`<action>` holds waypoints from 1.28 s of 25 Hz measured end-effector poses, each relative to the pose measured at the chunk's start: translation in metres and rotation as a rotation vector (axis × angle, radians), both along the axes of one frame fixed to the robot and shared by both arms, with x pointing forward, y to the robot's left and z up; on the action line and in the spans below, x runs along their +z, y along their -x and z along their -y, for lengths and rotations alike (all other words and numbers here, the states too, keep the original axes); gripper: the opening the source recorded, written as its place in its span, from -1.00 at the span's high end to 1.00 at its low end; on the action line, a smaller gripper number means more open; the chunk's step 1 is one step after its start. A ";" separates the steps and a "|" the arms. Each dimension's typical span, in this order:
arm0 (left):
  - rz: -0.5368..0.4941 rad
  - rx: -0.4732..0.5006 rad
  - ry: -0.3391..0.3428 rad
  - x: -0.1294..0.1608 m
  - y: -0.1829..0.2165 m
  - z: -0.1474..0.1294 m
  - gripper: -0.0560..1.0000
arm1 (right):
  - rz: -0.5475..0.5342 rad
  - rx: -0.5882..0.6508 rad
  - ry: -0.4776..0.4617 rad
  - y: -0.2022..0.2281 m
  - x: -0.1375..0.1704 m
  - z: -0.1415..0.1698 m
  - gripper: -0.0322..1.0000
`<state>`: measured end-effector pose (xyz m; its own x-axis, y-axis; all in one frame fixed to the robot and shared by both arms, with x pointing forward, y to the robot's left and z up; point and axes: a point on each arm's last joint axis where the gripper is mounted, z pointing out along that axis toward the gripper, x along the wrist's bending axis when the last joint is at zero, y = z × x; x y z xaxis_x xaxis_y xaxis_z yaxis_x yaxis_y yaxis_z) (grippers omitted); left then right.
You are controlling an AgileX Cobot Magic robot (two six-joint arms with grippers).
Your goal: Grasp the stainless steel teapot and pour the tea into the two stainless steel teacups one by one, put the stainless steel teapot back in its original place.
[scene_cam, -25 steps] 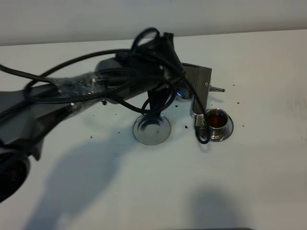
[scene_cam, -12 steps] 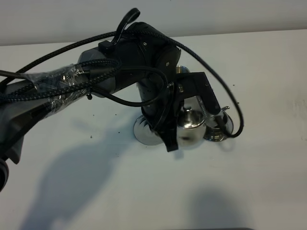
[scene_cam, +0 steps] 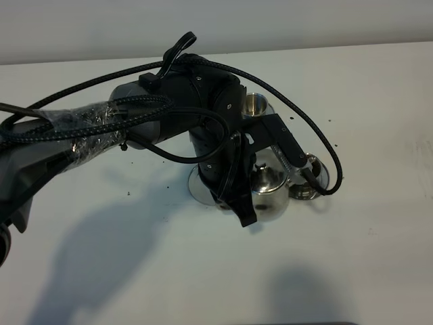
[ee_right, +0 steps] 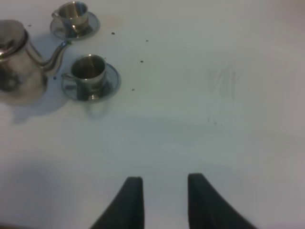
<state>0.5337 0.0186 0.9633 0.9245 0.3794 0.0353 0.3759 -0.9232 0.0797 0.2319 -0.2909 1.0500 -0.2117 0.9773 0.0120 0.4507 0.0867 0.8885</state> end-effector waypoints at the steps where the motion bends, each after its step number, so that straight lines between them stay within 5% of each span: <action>1: 0.017 -0.005 -0.007 0.003 -0.001 -0.002 0.47 | 0.000 0.000 0.000 0.000 0.000 0.000 0.51; 10: 0.258 0.047 -0.050 0.041 -0.049 -0.062 0.47 | 0.000 0.000 0.000 0.000 0.000 0.000 0.51; 17: 0.410 -0.044 -0.152 0.039 -0.094 -0.116 0.47 | 0.000 0.000 0.000 0.000 0.000 0.000 0.51; 32: 0.543 -0.334 -0.299 -0.025 -0.138 -0.121 0.47 | 0.000 0.000 0.000 0.000 0.000 0.000 0.51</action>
